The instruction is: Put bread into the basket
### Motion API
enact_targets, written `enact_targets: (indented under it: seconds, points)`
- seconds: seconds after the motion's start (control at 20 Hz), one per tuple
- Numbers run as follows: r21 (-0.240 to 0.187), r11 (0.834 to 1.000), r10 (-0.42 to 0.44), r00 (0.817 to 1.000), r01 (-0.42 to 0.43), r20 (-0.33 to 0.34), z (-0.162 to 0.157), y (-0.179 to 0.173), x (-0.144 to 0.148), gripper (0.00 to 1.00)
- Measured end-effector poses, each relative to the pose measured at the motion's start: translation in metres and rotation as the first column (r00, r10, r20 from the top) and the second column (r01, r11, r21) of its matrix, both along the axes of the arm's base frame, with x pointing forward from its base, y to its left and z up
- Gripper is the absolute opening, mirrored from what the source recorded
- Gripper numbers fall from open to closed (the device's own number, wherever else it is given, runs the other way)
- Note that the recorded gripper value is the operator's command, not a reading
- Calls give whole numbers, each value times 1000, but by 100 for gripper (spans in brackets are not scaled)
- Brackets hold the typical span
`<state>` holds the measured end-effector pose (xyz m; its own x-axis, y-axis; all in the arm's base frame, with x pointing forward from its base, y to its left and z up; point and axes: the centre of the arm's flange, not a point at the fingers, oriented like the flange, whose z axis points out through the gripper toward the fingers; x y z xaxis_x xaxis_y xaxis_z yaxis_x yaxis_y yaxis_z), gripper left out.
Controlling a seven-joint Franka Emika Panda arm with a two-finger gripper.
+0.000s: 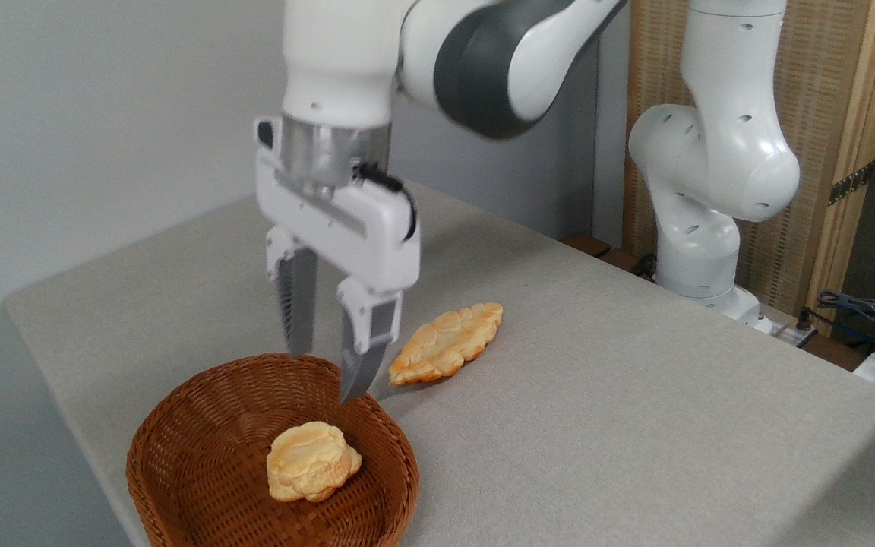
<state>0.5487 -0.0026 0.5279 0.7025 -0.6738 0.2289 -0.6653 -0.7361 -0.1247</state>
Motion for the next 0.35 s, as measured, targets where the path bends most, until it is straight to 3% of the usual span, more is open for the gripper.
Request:
enact_targets:
  seconds: [0.2,0.35]
  points:
    - [-13,1000,-10,996,9,-92,12,2,-23,100]
    - [-14,1000,-12,993,10,-117,9,2,-26,100]
